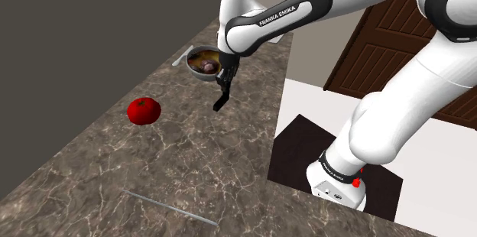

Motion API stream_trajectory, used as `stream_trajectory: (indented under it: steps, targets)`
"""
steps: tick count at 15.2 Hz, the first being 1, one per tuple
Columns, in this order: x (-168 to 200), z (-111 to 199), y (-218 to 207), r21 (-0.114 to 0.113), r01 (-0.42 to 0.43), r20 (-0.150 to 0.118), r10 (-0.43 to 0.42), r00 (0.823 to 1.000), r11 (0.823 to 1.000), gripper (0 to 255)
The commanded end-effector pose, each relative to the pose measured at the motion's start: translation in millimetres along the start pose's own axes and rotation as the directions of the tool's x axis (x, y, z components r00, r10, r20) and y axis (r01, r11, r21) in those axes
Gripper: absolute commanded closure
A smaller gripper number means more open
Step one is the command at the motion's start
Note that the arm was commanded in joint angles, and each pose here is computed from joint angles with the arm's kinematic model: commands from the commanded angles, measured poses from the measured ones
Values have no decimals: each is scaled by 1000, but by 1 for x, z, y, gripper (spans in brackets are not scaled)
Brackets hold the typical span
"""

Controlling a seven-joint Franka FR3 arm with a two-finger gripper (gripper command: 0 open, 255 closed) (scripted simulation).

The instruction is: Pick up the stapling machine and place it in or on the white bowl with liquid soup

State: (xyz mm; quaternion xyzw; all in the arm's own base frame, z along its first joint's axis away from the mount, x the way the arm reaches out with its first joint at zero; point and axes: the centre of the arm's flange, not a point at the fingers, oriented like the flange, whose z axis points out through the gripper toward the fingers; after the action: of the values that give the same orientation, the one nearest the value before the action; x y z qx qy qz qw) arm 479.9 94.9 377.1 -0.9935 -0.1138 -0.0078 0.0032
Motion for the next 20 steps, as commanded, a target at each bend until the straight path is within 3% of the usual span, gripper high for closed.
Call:
stream_trajectory:
  steps: [1, 20]
  targets:
    - [0, 0, 0, 0, 0, 1, 0, 1000, 1000, 255]
    - [1, -94, -1, 0, 0, 1, 0, 1000, 1000, 255]
